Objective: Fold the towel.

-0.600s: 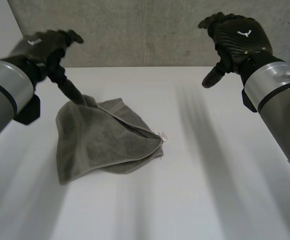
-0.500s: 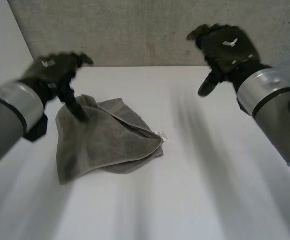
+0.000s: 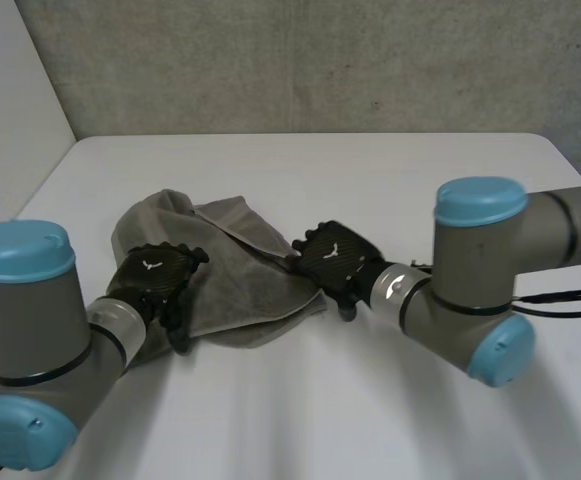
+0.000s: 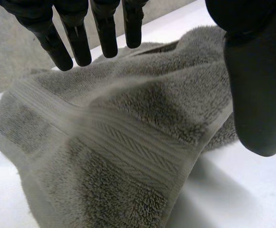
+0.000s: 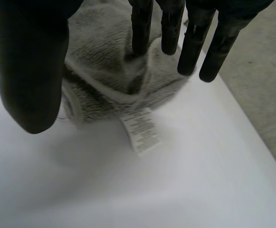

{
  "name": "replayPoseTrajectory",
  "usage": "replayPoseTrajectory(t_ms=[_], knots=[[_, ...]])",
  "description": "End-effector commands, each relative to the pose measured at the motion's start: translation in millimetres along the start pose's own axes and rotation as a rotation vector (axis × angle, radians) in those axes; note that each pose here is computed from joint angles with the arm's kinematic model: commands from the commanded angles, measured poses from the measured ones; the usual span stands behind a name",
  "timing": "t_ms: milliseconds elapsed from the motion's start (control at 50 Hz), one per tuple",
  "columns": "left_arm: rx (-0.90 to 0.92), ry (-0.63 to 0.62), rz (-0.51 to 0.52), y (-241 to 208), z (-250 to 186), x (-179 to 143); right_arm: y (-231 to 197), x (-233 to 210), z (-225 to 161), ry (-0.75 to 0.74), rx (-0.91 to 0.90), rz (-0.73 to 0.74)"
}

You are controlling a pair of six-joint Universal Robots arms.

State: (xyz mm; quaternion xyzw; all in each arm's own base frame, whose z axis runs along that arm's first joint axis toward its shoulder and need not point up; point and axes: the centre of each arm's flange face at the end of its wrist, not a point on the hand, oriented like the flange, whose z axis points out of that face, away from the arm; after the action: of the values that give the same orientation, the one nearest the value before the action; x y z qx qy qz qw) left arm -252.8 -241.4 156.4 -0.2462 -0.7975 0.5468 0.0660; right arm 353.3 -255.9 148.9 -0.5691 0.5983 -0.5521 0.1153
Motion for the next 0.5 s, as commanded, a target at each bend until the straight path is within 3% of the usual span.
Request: replayPoseTrajectory(t_ms=[20, 360, 460, 500], knots=[[-0.024, 0.003, 0.0, 11, 17, 2, 8, -18, 25, -0.037, 0.017, -0.006], [-0.025, 0.002, -0.001, 12, 33, 2, 10, -6, 58, 0.033, 0.093, -0.058], [0.015, -0.008, -0.012, -2, 31, -1, -1, 3, 54, 0.05, 0.113, -0.057], [0.083, -0.014, -0.017, -24, 24, -3, -27, 21, 39, 0.093, 0.159, -0.064]])
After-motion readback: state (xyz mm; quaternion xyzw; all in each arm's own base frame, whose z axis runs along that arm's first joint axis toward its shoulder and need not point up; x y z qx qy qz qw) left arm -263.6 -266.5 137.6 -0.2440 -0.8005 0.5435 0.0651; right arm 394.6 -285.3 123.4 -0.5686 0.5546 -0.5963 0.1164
